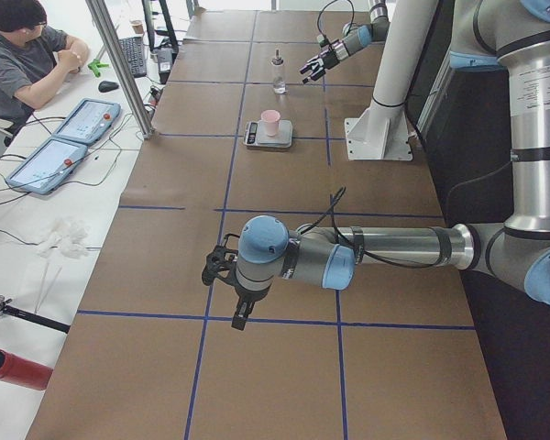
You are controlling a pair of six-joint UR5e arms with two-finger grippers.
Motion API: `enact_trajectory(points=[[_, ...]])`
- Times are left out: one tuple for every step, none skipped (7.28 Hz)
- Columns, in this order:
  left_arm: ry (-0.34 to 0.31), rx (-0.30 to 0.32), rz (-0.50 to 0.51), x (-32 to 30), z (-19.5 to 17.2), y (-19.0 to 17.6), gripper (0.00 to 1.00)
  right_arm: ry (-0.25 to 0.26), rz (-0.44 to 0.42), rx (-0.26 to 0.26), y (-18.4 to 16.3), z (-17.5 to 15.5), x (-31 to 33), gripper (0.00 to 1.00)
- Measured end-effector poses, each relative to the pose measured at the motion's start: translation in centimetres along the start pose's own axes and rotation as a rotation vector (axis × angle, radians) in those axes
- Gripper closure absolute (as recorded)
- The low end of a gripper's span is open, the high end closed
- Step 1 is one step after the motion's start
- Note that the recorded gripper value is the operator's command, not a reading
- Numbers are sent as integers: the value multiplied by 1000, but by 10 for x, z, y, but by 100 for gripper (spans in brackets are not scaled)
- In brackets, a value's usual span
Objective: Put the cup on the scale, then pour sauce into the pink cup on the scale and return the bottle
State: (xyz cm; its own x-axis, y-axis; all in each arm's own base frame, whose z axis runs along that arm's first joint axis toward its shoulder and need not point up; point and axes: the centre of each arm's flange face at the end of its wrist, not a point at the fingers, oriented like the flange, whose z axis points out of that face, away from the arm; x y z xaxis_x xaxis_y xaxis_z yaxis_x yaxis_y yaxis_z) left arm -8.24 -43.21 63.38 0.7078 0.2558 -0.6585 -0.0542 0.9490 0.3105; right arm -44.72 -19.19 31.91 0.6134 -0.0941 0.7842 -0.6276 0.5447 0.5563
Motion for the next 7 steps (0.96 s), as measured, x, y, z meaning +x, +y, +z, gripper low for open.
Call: enact_trajectory(points=[[1,-1,0,0,1,0,0,14,2,-9,-17,5,-35,0],[1,-2,1,0,1,0,0,44,-6,-24,-39,17,-64,0],[2,-4,1,1,2,0,0,87,-33,-54,-70,34,-81,0],[3,-6,1,1,3,0,0,126,-80,-94,-104,56,-79,0],[3,-8,2,1,3,0,0,159,-134,-145,-141,78,-62,0],[4,-9,3,2,4,0,0,184,-192,-209,-181,99,-34,0],[4,-10,4,2,4,0,0,200,-248,-283,-223,116,3,0]])
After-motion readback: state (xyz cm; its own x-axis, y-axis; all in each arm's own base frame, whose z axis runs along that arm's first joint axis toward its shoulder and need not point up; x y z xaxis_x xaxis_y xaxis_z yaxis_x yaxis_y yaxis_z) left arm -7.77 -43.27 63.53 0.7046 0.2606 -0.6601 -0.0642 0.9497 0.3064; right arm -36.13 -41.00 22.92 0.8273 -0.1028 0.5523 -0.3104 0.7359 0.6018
